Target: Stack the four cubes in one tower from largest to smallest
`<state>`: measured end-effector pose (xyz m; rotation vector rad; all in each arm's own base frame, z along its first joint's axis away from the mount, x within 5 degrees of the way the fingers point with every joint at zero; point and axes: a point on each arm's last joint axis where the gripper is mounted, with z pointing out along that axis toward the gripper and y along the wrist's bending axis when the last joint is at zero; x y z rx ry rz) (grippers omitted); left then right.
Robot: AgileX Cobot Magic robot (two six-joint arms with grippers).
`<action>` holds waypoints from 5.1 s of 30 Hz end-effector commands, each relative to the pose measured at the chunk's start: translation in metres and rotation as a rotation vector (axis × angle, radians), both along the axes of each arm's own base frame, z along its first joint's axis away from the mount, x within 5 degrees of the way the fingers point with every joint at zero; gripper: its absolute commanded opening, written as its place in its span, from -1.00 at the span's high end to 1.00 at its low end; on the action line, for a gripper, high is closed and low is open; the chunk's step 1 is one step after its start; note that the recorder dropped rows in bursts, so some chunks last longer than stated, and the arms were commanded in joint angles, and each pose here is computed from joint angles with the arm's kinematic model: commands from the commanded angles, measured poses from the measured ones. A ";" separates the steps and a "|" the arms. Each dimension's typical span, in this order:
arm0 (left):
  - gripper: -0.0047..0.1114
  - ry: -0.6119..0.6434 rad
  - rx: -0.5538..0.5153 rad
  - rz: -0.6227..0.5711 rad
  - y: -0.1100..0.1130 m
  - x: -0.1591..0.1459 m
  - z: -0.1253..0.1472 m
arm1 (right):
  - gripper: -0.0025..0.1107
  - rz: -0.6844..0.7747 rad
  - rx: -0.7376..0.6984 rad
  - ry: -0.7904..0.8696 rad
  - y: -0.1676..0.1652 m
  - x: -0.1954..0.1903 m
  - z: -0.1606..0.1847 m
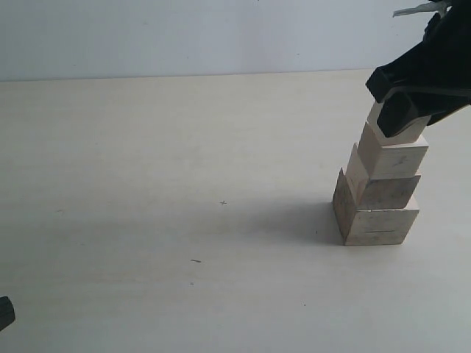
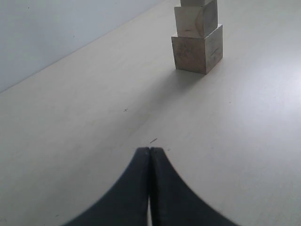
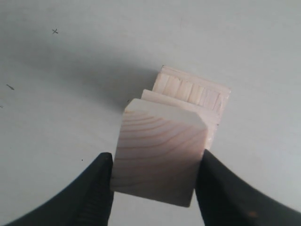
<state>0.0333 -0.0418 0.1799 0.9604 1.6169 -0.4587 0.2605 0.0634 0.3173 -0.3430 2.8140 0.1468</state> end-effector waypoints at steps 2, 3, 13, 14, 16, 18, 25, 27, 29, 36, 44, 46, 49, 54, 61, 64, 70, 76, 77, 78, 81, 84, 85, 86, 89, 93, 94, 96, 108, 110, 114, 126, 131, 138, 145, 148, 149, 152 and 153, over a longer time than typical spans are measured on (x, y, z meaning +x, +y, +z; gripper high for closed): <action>0.92 -0.004 -0.014 0.003 0.000 0.000 0.001 | 0.09 -0.005 0.003 -0.017 -0.001 0.002 0.000; 0.92 -0.004 -0.014 0.003 0.000 0.000 0.001 | 0.09 -0.006 0.004 -0.019 -0.001 0.002 0.000; 0.92 -0.004 -0.014 0.003 0.000 0.000 0.001 | -0.11 -0.005 0.003 -0.012 -0.001 0.001 0.000; 0.92 -0.004 -0.014 0.003 0.000 0.000 0.001 | -0.12 -0.005 0.002 -0.010 -0.001 0.001 0.000; 0.92 -0.004 -0.014 0.003 0.000 0.000 0.001 | -0.13 -0.005 0.002 -0.011 -0.001 0.001 0.000; 0.92 -0.004 -0.014 0.003 0.000 0.000 0.001 | -0.13 -0.005 0.002 -0.011 -0.001 0.001 0.000; 0.92 -0.004 -0.014 0.003 0.000 0.000 0.001 | -0.13 -0.006 0.004 -0.019 -0.001 0.002 0.000; 0.92 -0.004 -0.014 0.003 0.000 0.000 0.001 | -0.13 -0.006 0.005 -0.026 -0.001 0.002 0.001; 0.92 -0.004 -0.014 0.003 0.000 0.000 0.001 | -0.13 -0.007 0.008 -0.037 -0.001 0.003 0.001; 0.92 -0.004 -0.014 0.003 0.000 0.000 0.001 | -0.13 0.011 -0.023 -0.068 -0.003 0.006 0.002; 0.92 -0.004 -0.014 0.003 0.000 0.000 0.001 | -0.13 0.017 -0.062 -0.055 -0.005 0.011 -0.005; 0.92 -0.004 -0.014 0.003 0.000 0.000 0.001 | -0.13 0.015 -0.055 -0.052 -0.004 0.012 -0.006; 0.92 -0.004 -0.014 0.003 0.000 0.000 0.001 | -0.13 0.015 -0.055 -0.052 -0.004 0.013 -0.007; 0.92 -0.004 -0.014 0.003 0.000 0.000 0.001 | -0.13 0.014 -0.048 -0.051 -0.003 0.012 -0.007; 0.92 -0.004 -0.014 0.003 0.000 0.000 0.001 | -0.05 0.010 -0.007 -0.032 0.000 0.011 -0.007; 0.92 -0.004 -0.014 0.003 0.000 0.000 0.001 | 0.08 0.008 -0.008 -0.030 0.000 0.011 -0.007; 0.92 -0.004 -0.014 0.003 0.000 0.000 0.001 | 0.44 0.000 -0.008 -0.025 0.000 0.010 -0.007; 0.92 -0.004 -0.014 0.003 0.000 0.000 0.001 | 0.53 -0.052 0.000 -0.019 -0.001 0.010 -0.007; 0.92 -0.004 -0.014 0.003 0.000 0.000 0.001 | 0.53 -0.063 -0.004 -0.020 -0.001 0.011 -0.007; 0.92 -0.004 -0.014 0.003 0.000 0.000 0.001 | 0.53 -0.078 -0.008 -0.017 -0.002 0.011 -0.007; 0.92 -0.004 -0.014 0.003 0.000 0.000 0.001 | 0.53 -0.110 -0.021 -0.015 -0.004 0.011 -0.007; 0.92 -0.004 -0.014 0.003 0.000 0.000 0.001 | 0.53 -0.126 -0.019 -0.009 -0.004 0.010 -0.007; 0.92 -0.004 -0.014 0.003 0.000 0.000 0.001 | 0.53 -0.133 -0.017 -0.009 -0.004 0.010 -0.007; 0.92 -0.004 -0.014 0.003 0.000 0.000 0.001 | 0.53 -0.137 -0.015 -0.010 -0.004 0.010 -0.007; 0.92 -0.004 -0.014 0.003 0.000 0.000 0.001 | 0.53 -0.140 -0.013 -0.017 -0.005 0.009 -0.006; 0.92 -0.004 -0.014 0.003 0.000 0.000 0.001 | 0.53 -0.140 -0.013 -0.017 -0.005 0.009 -0.006; 0.92 -0.004 -0.014 0.003 0.000 0.000 0.001 | 0.53 -0.137 -0.013 -0.017 -0.005 0.009 -0.006; 0.92 -0.004 -0.014 0.003 0.000 0.000 0.001 | 0.53 -0.138 -0.012 -0.023 -0.004 0.010 -0.005; 0.92 -0.004 -0.014 0.003 0.000 0.000 0.001 | 0.53 -0.131 -0.003 -0.052 -0.004 0.009 -0.002; 0.92 -0.004 -0.014 0.003 0.000 0.000 0.001 | 0.53 -0.131 0.005 -0.079 -0.005 0.008 0.003; 0.92 -0.004 -0.014 0.003 0.000 0.000 0.001 | 0.53 -0.142 0.015 -0.100 -0.006 0.002 0.011; 0.92 -0.004 -0.014 0.003 0.000 0.000 0.001 | 0.53 -0.228 0.070 -0.052 -0.004 -0.002 0.011; 0.92 -0.004 -0.014 0.003 0.000 0.000 0.001 | 0.53 -0.234 0.063 -0.060 -0.005 -0.001 0.011; 0.92 -0.004 -0.014 0.003 0.000 0.000 0.001 | 0.53 -0.264 0.049 -0.073 -0.007 0.001 0.010; 0.92 -0.004 -0.014 0.003 0.000 0.000 0.001 | 0.53 -0.264 0.045 -0.061 -0.006 0.005 0.005; 0.92 -0.004 -0.014 0.003 0.000 0.000 0.001 | 0.53 -0.264 0.043 -0.056 -0.005 0.006 0.003; 0.92 -0.004 -0.014 0.003 0.000 0.000 0.001 | 0.53 -0.264 0.042 -0.055 -0.005 0.007 0.003; 0.92 -0.004 -0.014 0.003 0.000 0.000 0.001 | 0.53 -0.247 0.045 -0.060 -0.005 0.007 0.003; 0.92 -0.004 -0.014 0.003 0.000 0.000 0.001 | 0.53 -0.245 0.048 -0.059 -0.004 0.007 0.003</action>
